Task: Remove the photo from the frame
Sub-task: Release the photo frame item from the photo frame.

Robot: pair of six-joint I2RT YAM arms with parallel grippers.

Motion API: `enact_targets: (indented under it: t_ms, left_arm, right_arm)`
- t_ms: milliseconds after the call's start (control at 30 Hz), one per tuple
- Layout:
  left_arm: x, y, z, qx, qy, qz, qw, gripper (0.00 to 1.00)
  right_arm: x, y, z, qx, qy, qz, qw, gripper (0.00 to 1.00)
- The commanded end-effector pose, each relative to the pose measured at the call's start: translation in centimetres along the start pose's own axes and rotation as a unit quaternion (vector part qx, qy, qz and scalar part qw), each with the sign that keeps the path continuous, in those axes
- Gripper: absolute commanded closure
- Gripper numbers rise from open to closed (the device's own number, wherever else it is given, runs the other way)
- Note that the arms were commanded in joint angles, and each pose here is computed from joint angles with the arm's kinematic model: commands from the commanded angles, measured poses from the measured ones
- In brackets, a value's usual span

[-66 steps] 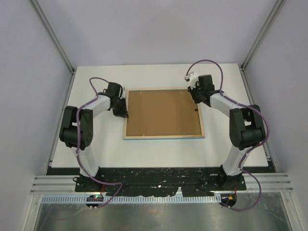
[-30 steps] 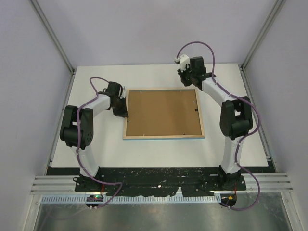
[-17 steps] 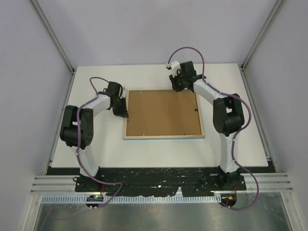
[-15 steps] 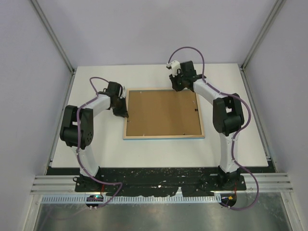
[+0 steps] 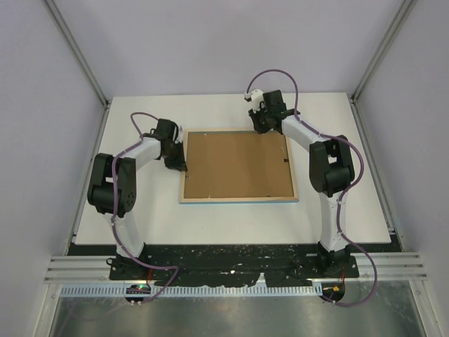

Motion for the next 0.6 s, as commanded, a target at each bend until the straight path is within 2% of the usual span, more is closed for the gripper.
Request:
enact_targets:
  t_ms: [0,567]
  left_arm:
    - [-0.8,-0.5,0.0,0.023,-0.003,0.010,1.000,1.00]
    - [-0.8,-0.5,0.0,0.025,0.000,0.008,1.000,1.00]
  right_arm:
    - [-0.9,-1.1,-0.1,0.028,-0.018,-0.001,0.999,0.92]
    - [0.1,-2.3,0.0,0.049,-0.008,0.006,0.999,0.92]
Point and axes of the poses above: each gripper's point midway between its finger pads, its own z axis out along the fingers, its own y axis along the line the jaws close on, x = y × z, the point moved 6 cm from there along -z, back along the fingers, and after that the axes turned 2 degrees about -z, right-handed, at the moved point
